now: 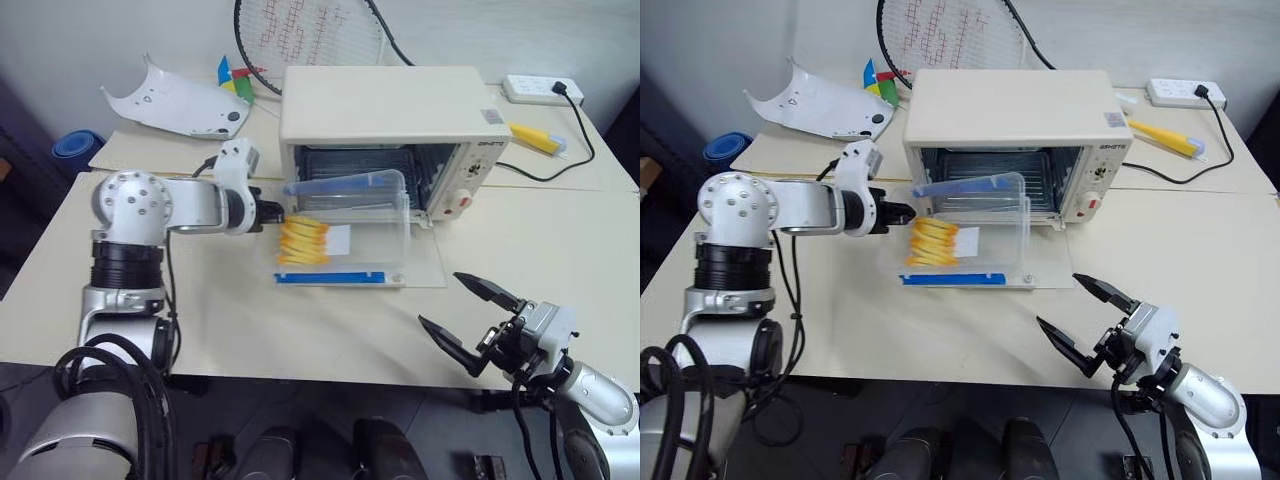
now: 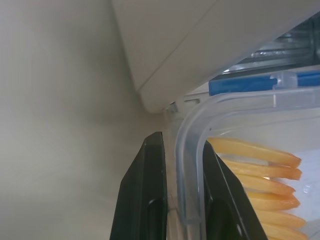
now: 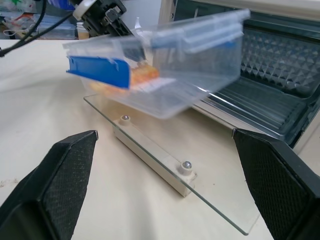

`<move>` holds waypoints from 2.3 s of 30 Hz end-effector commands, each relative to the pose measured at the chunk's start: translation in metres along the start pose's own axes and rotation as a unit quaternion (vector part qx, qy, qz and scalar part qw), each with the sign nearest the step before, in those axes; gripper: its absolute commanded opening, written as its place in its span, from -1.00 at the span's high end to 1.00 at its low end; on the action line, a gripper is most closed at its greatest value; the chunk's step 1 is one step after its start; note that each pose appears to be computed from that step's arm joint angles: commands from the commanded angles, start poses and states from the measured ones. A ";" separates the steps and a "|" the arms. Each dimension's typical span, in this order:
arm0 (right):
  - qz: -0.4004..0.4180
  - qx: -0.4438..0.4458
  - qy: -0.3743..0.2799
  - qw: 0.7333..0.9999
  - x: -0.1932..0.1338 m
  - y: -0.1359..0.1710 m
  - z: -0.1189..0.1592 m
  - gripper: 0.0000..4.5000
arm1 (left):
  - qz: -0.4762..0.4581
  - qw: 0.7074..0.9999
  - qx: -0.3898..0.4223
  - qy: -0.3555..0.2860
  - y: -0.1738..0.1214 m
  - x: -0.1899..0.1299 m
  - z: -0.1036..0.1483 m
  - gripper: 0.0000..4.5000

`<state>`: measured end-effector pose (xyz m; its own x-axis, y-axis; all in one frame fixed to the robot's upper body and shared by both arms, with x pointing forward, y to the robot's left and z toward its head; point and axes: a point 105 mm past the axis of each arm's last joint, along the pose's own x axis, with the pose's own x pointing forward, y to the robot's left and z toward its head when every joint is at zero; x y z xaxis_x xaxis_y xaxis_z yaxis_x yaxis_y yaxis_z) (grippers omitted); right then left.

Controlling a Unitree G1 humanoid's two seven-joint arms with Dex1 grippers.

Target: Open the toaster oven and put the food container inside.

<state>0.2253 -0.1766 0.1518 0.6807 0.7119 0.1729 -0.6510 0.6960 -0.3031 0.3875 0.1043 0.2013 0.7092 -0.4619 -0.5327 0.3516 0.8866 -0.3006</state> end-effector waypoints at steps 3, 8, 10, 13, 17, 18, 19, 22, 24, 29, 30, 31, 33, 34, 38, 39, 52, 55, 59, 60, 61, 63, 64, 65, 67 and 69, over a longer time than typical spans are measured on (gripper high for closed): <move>-0.011 -0.013 -0.018 1.000 0.005 -0.001 0.011 -1.00 | -0.011 0.999 -0.008 -0.029 -0.009 0.003 0.013 0.91; -0.013 -0.012 -0.021 1.000 0.009 -0.002 0.011 -1.00 | -0.015 0.999 -0.023 -0.039 -0.016 0.014 0.013 0.91; -0.012 -0.011 -0.023 1.000 0.010 -0.002 0.011 -1.00 | -0.021 0.999 -0.018 -0.039 -0.021 0.015 0.013 0.59; -0.013 -0.009 -0.024 1.000 0.011 -0.002 0.011 -1.00 | -0.026 0.999 -0.016 -0.039 -0.024 0.014 0.013 0.23; -0.016 -0.009 -0.025 1.000 0.011 -0.004 0.011 -1.00 | -0.021 0.999 -0.016 -0.039 -0.020 0.011 0.014 -0.28; -0.016 -0.009 -0.025 1.000 0.011 -0.004 0.011 -1.00 | -0.021 0.999 -0.018 -0.040 -0.020 0.011 0.015 -0.43; -0.017 -0.009 -0.026 0.999 0.011 -0.004 0.011 -1.00 | -0.020 0.999 -0.018 -0.043 -0.019 0.010 0.016 -0.54; -0.017 -0.010 -0.026 0.999 0.011 -0.005 0.012 -1.00 | -0.026 0.998 -0.020 -0.060 -0.017 0.004 0.022 -0.91; -0.021 -0.017 -0.025 0.999 0.009 -0.010 0.014 -1.00 | -0.050 0.993 -0.026 -0.099 -0.012 -0.009 0.033 -0.99; -0.030 -0.013 -0.032 0.999 0.006 -0.022 0.025 -1.00 | -0.161 0.973 0.028 -0.161 -0.010 -0.053 0.045 -0.99; -0.021 -0.007 -0.028 0.999 0.005 -0.022 0.026 -1.00 | -0.179 0.971 0.054 -0.152 -0.009 -0.062 0.039 -0.99; -0.011 -0.003 -0.022 1.000 0.004 -0.020 0.027 -1.00 | -0.189 0.968 0.083 -0.140 -0.006 -0.069 0.033 -0.99; 0.016 0.014 -0.005 1.000 0.003 -0.015 0.024 -0.92 | -0.190 0.960 0.157 -0.133 0.007 -0.080 0.021 -1.00; 0.034 0.027 0.012 0.999 0.003 -0.011 0.021 -0.83 | -0.189 0.949 0.217 -0.128 0.016 -0.086 0.013 -1.00; 0.102 0.044 0.083 0.990 0.007 0.009 -0.001 -0.30 | -0.283 0.873 0.394 -0.053 0.019 -0.097 -0.048 -0.59; 0.107 0.043 0.095 0.989 0.010 0.011 -0.008 -0.15 | -0.300 0.871 0.386 -0.049 0.016 -0.092 -0.058 -0.45; 0.090 -0.013 0.096 0.991 0.072 -0.021 -0.026 1.00 | -0.292 0.901 0.277 -0.164 -0.027 -0.013 -0.072 0.81; 0.070 -0.017 0.083 0.994 0.086 -0.034 -0.024 1.00 | -0.254 0.912 0.245 -0.211 -0.024 -0.002 -0.053 0.81; 0.033 -0.029 0.074 0.996 0.107 -0.057 -0.022 1.00 | -0.214 0.916 0.219 -0.258 -0.024 0.010 -0.030 0.81; 0.024 -0.036 0.072 0.996 0.112 -0.062 -0.021 1.00 | -0.211 0.916 0.216 -0.264 -0.025 0.011 -0.027 0.81; 0.017 -0.040 0.072 0.996 0.115 -0.067 -0.020 1.00 | -0.210 0.915 0.216 -0.269 -0.026 0.013 -0.025 0.81; -0.002 -0.049 0.070 0.996 0.122 -0.078 -0.019 1.00 | -0.202 0.915 0.209 -0.279 -0.027 0.017 -0.021 0.81; -0.011 -0.052 0.070 0.996 0.126 -0.082 -0.019 1.00 | -0.195 0.916 0.205 -0.285 -0.027 0.020 -0.019 0.81; -0.019 -0.056 0.070 0.996 0.130 -0.086 -0.020 1.00 | -0.190 0.916 0.201 -0.290 -0.027 0.023 -0.017 0.81; -0.040 -0.060 0.065 0.995 0.139 -0.092 -0.019 1.00 | -0.179 0.916 0.196 -0.300 -0.027 0.029 -0.013 0.81; -0.055 -0.061 0.059 0.995 0.145 -0.096 -0.018 1.00 | -0.171 0.916 0.191 -0.307 -0.026 0.033 -0.010 0.81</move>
<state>0.3885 -0.1394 0.1747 0.7709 0.6355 0.0436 -0.5759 0.7246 -0.3785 0.3910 0.0645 0.1685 0.6743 -0.7353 0.0676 0.7383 0.6731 -0.0433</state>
